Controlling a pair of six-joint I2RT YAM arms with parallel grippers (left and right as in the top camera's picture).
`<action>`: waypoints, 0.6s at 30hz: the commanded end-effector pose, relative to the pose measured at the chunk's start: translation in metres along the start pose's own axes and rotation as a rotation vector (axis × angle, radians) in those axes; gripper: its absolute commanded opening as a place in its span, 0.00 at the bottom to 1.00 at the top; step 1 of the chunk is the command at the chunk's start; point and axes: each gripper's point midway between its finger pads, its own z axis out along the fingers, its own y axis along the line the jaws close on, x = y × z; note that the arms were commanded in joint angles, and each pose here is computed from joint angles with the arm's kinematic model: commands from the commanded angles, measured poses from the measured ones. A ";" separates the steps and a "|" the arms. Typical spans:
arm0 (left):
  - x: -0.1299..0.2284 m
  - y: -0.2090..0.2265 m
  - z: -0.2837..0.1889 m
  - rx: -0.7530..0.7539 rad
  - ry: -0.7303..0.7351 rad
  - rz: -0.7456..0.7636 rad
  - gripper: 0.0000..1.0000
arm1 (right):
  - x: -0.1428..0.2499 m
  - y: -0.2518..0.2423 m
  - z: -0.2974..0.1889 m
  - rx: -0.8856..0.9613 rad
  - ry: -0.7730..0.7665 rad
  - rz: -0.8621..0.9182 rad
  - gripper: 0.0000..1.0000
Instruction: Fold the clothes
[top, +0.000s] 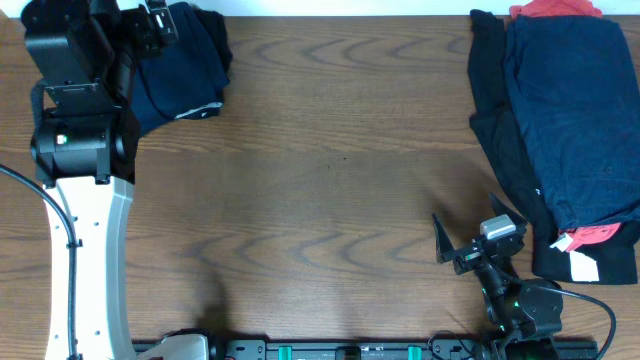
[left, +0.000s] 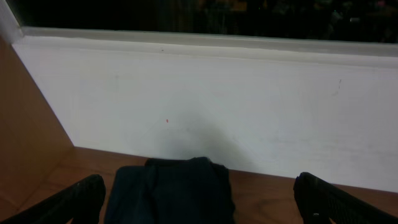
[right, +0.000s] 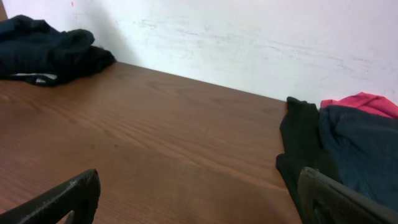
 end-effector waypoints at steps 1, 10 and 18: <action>0.000 -0.001 -0.001 0.002 -0.002 -0.012 0.98 | 0.001 -0.001 0.000 0.007 -0.001 -0.014 0.99; 0.000 0.003 -0.001 -0.019 -0.003 -0.012 0.98 | 0.001 -0.001 0.000 0.008 -0.001 -0.014 0.99; 0.024 0.008 -0.040 -0.024 0.110 -0.001 0.98 | 0.001 -0.001 0.000 0.007 -0.001 -0.014 0.99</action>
